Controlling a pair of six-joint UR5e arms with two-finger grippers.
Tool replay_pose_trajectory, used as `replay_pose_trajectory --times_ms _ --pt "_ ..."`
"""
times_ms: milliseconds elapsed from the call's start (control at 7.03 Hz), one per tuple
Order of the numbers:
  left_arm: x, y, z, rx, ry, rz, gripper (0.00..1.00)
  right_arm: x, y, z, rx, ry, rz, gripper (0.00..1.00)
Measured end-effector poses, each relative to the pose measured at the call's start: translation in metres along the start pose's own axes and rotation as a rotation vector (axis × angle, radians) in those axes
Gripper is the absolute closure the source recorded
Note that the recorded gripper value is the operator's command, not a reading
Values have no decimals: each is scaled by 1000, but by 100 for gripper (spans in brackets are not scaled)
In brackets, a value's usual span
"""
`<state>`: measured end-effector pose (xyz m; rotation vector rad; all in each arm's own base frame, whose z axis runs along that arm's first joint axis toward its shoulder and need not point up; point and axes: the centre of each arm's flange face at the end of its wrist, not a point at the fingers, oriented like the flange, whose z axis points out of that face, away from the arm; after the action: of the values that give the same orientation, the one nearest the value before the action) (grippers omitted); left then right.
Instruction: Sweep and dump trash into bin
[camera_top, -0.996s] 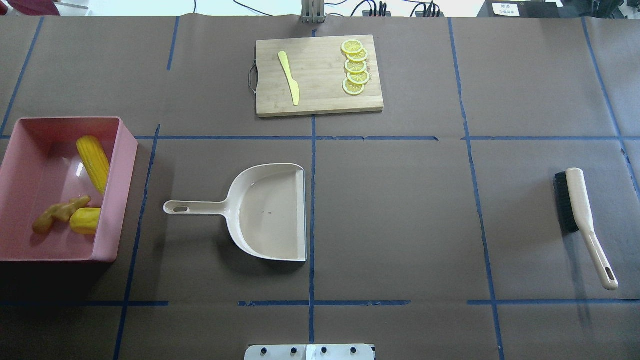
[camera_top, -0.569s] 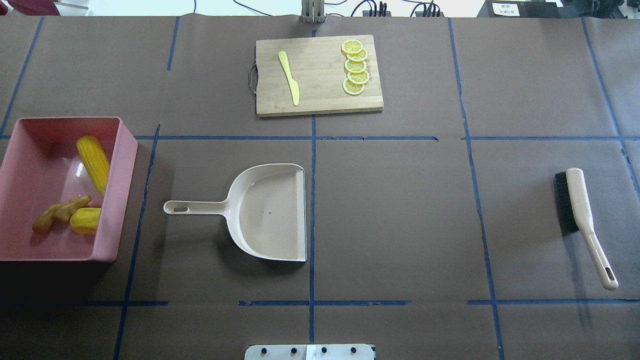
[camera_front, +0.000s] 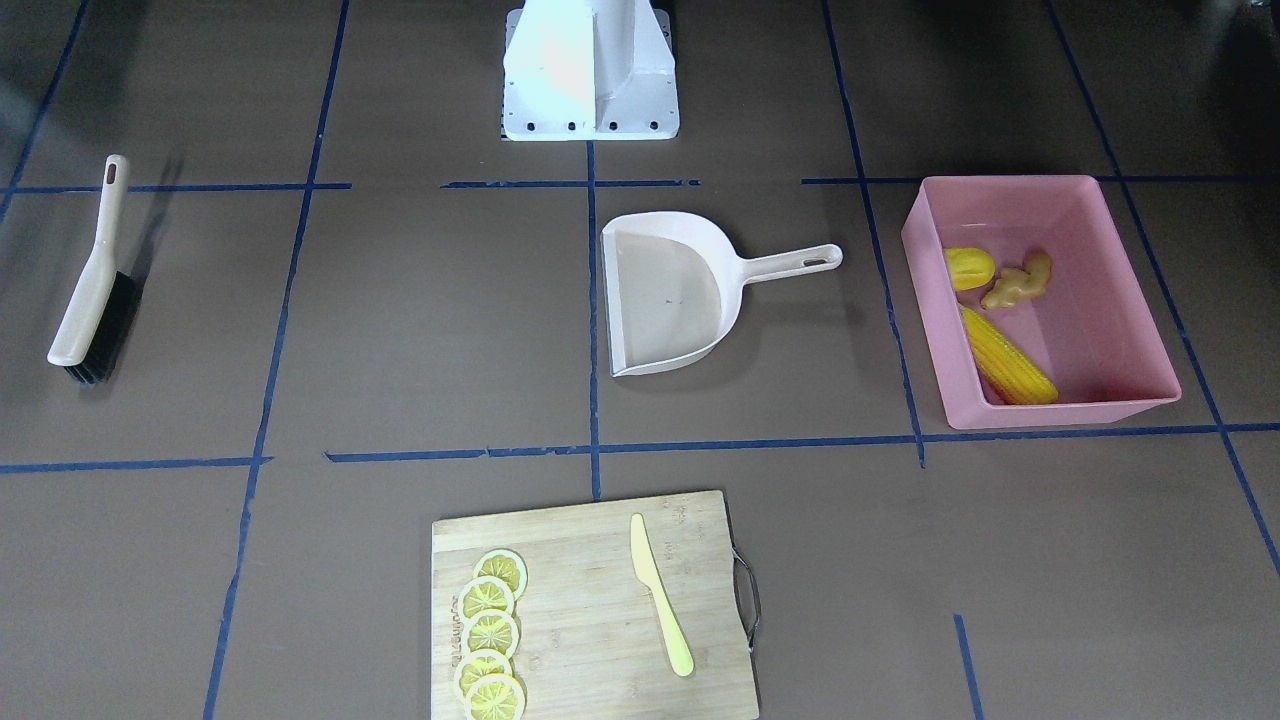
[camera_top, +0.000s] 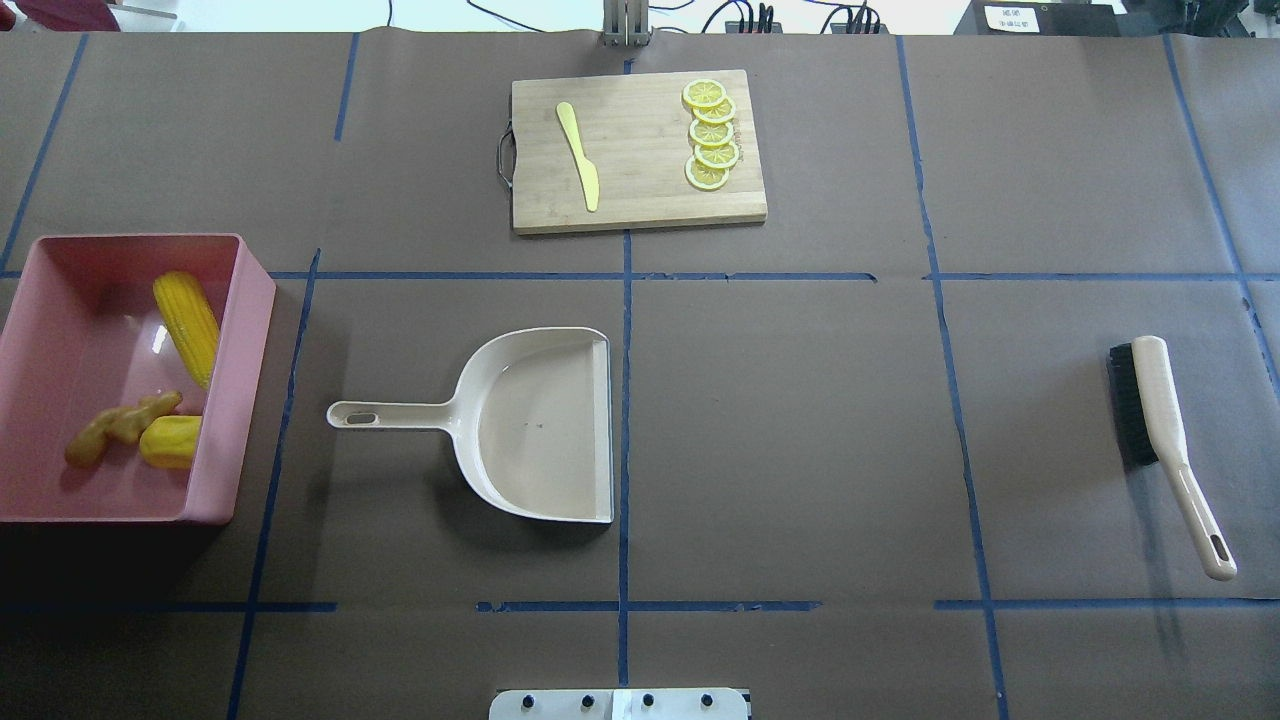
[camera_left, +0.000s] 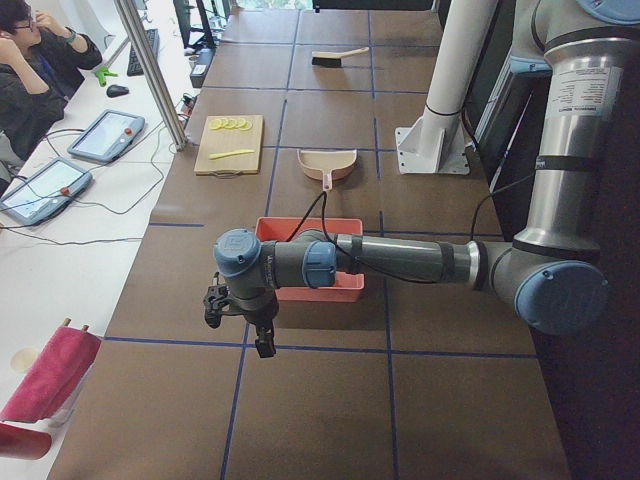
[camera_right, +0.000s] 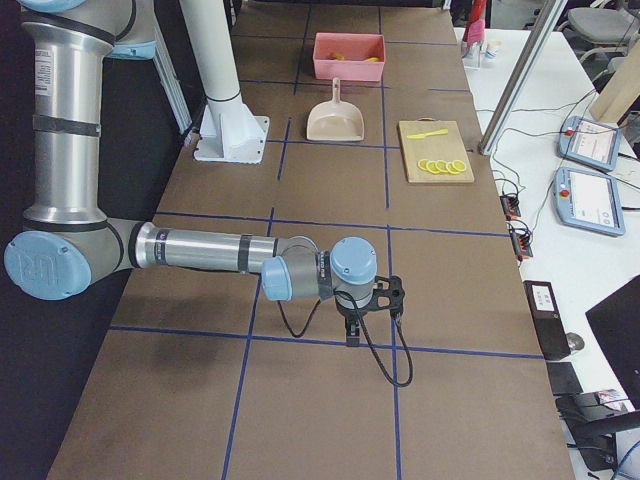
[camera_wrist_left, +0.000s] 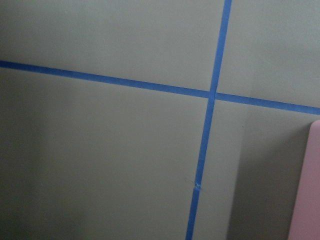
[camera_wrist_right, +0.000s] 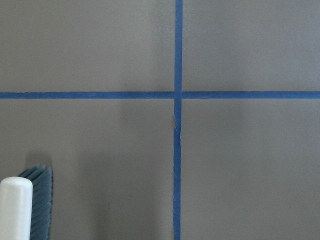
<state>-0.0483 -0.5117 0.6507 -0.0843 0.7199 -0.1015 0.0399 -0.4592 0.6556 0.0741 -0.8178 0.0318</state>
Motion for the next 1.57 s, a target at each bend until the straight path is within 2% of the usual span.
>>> replay_pose_trajectory --times_ms 285,569,854,1281,1566 --pt "-15 16 15 21 9 21 0 1 1 1 -2 -1 4 0" --pt "-16 30 22 4 81 27 0 1 1 1 -3 -3 5 0" --pt "-16 36 25 -7 119 36 0 1 1 1 -3 -4 6 0" --pt "-17 37 26 -9 119 37 0 9 7 5 -14 -3 11 0" --pt "-17 37 26 -8 119 38 0 23 10 -11 9 -28 52 0"
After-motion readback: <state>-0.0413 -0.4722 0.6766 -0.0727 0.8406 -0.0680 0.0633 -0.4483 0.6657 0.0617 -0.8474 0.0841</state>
